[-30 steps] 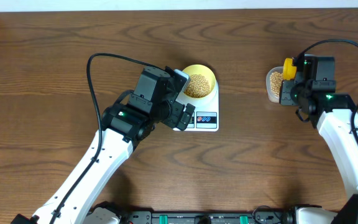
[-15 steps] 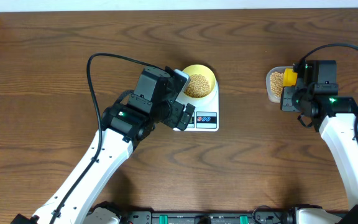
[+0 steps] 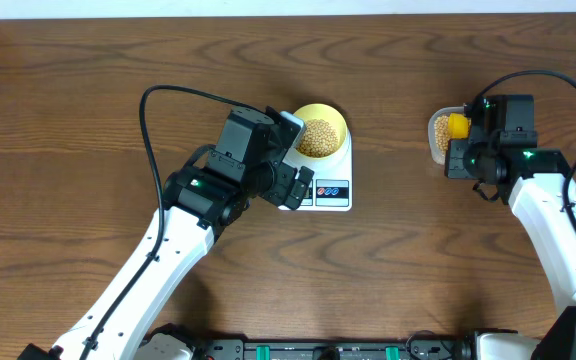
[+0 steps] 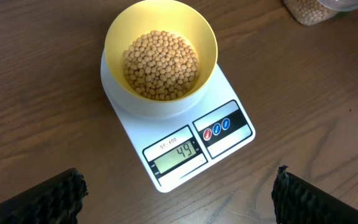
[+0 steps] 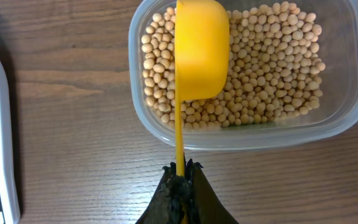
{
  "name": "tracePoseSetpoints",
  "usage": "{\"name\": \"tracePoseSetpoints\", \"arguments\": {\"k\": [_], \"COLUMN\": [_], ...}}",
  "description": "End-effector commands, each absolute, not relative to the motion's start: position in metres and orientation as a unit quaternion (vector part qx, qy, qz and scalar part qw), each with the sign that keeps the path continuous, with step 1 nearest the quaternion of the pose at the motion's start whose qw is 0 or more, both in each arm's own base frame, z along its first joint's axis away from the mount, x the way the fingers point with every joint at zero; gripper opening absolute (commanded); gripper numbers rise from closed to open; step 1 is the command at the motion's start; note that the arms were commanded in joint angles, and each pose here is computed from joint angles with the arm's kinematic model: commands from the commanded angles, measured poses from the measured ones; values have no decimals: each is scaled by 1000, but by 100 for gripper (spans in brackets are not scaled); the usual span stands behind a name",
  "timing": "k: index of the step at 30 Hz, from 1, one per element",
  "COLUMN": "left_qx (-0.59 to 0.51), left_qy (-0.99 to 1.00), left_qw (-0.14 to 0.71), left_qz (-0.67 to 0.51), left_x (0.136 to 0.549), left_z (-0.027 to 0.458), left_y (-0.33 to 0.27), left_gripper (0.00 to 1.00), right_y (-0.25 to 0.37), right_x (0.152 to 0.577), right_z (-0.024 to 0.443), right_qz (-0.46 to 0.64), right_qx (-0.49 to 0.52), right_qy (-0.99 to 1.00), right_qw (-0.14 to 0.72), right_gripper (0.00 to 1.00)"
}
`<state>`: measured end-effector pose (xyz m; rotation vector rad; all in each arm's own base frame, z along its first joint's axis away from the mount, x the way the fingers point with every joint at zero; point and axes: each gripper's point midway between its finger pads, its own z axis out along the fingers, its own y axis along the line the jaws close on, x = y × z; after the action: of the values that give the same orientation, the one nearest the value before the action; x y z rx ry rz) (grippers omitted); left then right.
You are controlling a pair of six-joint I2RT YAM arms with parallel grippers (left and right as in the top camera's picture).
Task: Scoop item into bowl and weigh 50g on scale
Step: 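Dip the scoop into the tub and drag it to pick up soybeans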
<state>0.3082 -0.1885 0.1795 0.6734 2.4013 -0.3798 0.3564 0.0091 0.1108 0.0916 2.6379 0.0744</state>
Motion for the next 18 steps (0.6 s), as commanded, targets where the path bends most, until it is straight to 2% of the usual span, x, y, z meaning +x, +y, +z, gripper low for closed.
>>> {"name": "tracePoseSetpoints", "arguments": {"k": [1,5,18], "left_qx": [255,255,255], "left_qy": [906,906,906], "left_qw": [309,309,309], "left_qz": [-136,-136,-136], "left_x": [311,311,311], "left_z": [181,181,181], "left_y": [-186,-186,-186], "left_gripper": [98,98,98], "right_y": [14,25,5], "right_x": [359,362,364], "right_z": [114,117,121], "right_qz": [51,86,86], "right_qx": [49,46,96], "right_qy": [965,962,956], "right_qw": [251,255,262], "right_gripper": [1,1,1]}}
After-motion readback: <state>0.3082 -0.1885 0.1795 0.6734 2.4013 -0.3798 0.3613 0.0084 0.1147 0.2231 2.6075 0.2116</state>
